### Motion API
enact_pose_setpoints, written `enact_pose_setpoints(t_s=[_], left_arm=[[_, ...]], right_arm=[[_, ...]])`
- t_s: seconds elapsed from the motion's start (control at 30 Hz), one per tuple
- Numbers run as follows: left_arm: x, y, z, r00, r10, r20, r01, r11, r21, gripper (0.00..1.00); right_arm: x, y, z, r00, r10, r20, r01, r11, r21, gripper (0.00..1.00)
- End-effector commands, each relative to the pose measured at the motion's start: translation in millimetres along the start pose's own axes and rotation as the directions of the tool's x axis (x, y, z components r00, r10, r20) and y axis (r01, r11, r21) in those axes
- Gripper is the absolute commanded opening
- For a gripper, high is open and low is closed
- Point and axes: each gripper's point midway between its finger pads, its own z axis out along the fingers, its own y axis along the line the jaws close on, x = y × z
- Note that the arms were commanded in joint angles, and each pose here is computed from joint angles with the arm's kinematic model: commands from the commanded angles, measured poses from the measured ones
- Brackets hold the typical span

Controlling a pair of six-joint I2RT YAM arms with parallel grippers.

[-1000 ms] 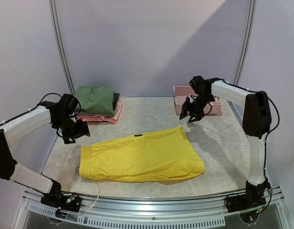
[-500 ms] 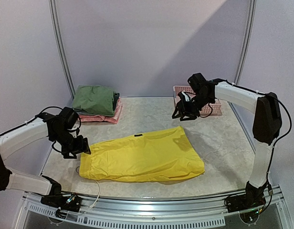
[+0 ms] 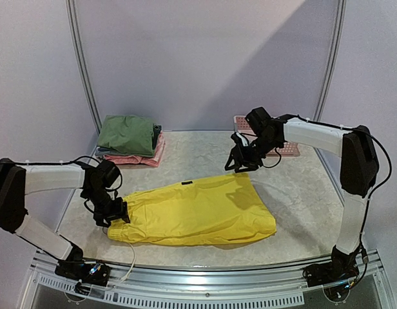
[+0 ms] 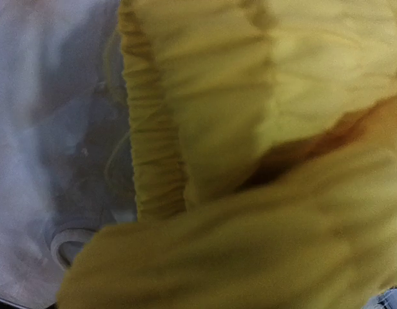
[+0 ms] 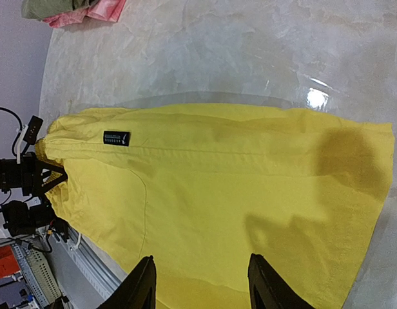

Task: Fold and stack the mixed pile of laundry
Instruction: Pick up the rectangle-folded shorts from the center of the board.

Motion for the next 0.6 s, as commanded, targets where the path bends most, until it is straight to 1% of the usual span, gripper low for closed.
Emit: enact_pose_setpoints(t_s=[0.0,0.1,0.17,0.27,0.4,0.47,0.5,0.57], left_arm=[[-4.7,-7.3,20.6,1.0,0.012,-0.006,-0.012,1.0,0.026,0.7],[-8.9,-10.8,31.4,1.0,0.022,-0.016,-0.021,0.999,0.031,0.63],[-9.5,-14.1,40.0,0.999,0.018,-0.031,-0.017,0.999,0.044,0.55],[-12.3,-18.1,47.8,0.999,0.013,-0.039,-0.011,0.998,0.056,0.36],[-24.3,-28.5,45.1,1.0,0.017,0.0,-0.017,0.996,0.089,0.15],[-30.6,-34.3,41.6,1.0,0.023,0.016,-0.024,0.994,0.102,0.02],[-33.6,-38.7,38.5,0.999,0.03,0.023,-0.032,0.993,0.112,0.0],[-39.4,-44.8,29.8,0.998,0.043,0.038,-0.048,0.992,0.119,0.0]], right_arm=[[4.4,2.8,-13.0,1.0,-0.021,0.019,0.022,1.0,-0.006,0.49],[8.5,3.0,-14.7,1.0,-0.017,0.015,0.017,1.0,-0.006,0.49],[10.7,3.0,-15.5,1.0,-0.015,0.012,0.015,1.0,-0.005,0.49],[12.0,2.0,-16.6,1.0,-0.017,0.01,0.017,1.0,0.003,0.49],[13.1,1.3,-17.0,1.0,-0.018,0.006,0.018,1.0,0.006,0.48],[13.8,1.2,-16.3,1.0,-0.017,0.005,0.017,1.0,0.004,0.48],[14.4,1.3,-15.9,1.0,-0.017,0.003,0.017,1.0,0.003,0.48],[14.2,2.8,-15.9,1.0,-0.023,0.004,0.023,1.0,0.0,0.48]])
